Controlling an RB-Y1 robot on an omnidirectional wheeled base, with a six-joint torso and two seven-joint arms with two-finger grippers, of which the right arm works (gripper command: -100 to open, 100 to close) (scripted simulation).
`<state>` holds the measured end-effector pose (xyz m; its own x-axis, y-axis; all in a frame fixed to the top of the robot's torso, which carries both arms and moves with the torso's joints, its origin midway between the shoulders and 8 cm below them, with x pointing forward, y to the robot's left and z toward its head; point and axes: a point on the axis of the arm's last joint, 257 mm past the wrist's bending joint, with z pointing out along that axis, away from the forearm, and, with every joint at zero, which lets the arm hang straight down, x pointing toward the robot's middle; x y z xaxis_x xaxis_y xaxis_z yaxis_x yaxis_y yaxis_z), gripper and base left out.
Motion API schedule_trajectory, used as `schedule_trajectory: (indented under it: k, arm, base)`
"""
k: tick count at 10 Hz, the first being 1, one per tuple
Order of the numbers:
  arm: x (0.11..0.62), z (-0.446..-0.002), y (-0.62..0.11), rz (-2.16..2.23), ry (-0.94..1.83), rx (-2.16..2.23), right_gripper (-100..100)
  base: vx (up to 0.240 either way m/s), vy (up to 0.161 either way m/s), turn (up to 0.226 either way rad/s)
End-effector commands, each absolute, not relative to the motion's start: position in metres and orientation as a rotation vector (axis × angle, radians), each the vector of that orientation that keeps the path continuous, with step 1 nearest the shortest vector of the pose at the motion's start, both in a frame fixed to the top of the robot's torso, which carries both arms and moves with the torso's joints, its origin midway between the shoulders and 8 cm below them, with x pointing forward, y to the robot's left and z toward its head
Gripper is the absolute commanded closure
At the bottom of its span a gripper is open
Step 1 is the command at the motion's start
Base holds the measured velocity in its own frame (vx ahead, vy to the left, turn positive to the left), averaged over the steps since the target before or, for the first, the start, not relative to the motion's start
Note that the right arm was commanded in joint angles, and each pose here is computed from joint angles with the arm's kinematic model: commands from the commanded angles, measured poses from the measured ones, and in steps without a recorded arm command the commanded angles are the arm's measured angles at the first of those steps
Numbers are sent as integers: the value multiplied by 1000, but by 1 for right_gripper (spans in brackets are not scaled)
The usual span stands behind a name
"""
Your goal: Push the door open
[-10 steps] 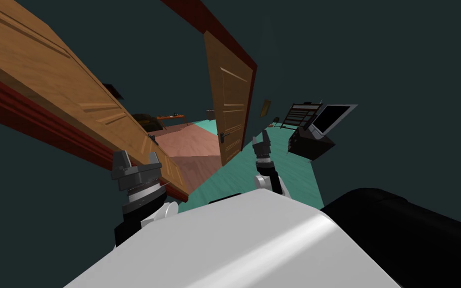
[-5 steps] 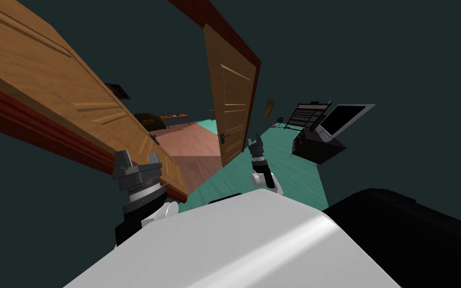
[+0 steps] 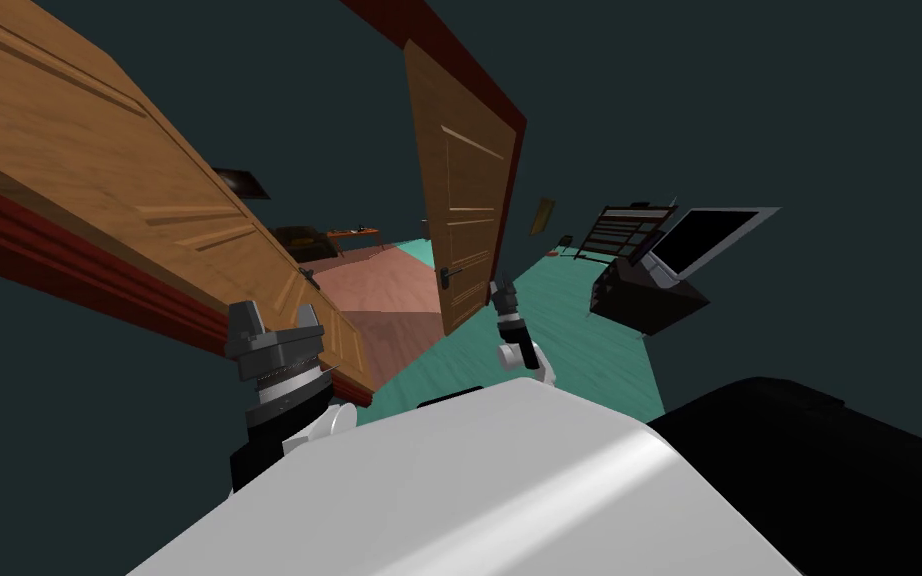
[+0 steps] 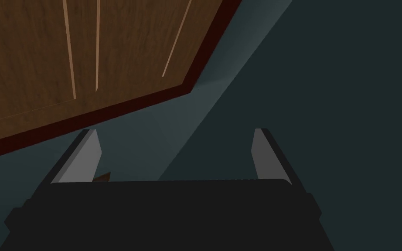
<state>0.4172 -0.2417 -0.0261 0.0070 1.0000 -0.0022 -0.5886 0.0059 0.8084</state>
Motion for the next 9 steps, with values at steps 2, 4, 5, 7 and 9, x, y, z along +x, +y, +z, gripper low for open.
schedule_trajectory:
  k: [2, 4, 5, 7, 9]
  arm:
    - [433, -44, -238, 1440, 766, 759, -100]
    - [450, -55, -230, 1455, 793, 770, -100]
    - [454, -66, -230, 1447, 810, 789, -100]
    - [464, -78, -226, 1450, 832, 803, -100]
    - [474, -89, -222, 1452, 856, 818, -100]
  base:
    - [51, -67, 70]
    - [59, -70, 84]
    - [52, -84, 58]
    - [49, -64, 57]
    - [40, -42, 60]
